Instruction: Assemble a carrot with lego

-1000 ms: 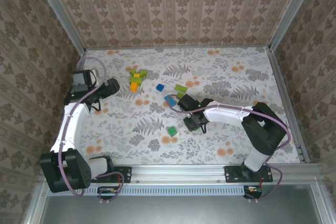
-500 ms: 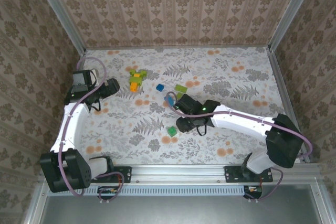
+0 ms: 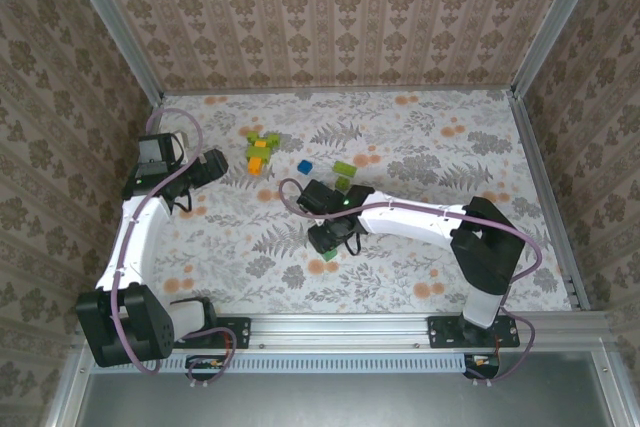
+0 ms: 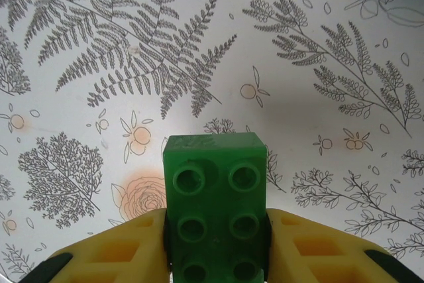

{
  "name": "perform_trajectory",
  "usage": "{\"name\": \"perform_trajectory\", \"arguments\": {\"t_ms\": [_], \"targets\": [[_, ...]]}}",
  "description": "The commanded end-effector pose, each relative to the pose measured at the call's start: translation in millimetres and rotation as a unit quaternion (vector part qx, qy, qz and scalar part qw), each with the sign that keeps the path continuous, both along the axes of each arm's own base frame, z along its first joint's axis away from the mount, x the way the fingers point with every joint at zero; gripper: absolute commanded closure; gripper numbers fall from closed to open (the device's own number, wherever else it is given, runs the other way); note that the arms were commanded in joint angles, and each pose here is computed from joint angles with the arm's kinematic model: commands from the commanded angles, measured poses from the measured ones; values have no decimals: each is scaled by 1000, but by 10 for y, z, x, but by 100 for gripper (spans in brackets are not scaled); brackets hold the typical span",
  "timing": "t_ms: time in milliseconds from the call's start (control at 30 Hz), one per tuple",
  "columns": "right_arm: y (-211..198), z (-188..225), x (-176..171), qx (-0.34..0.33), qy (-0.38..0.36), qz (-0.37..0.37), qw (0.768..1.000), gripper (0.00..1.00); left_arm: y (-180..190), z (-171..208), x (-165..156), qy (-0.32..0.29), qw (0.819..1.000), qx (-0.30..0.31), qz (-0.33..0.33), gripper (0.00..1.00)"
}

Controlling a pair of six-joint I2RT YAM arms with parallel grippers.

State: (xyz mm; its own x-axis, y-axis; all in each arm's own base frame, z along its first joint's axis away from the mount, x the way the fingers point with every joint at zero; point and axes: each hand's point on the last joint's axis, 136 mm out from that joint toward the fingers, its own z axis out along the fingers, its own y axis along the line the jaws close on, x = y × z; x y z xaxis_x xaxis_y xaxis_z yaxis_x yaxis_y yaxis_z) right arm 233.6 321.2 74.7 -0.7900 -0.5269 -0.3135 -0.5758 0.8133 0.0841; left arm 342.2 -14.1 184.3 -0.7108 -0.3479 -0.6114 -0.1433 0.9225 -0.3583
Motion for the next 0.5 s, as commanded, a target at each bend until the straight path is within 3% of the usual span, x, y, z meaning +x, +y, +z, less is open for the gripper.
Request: {"name": "perform_trajectory", "arguments": {"t_ms": [0, 467], "targets": [[-66, -2, -37, -23, 6, 2, 1000, 64, -46, -32, 0, 3, 1000, 0, -14, 0], [-106, -169, -107, -43, 23, 5, 999, 63, -44, -29, 10, 2, 1000, 0, -14, 0]]}}
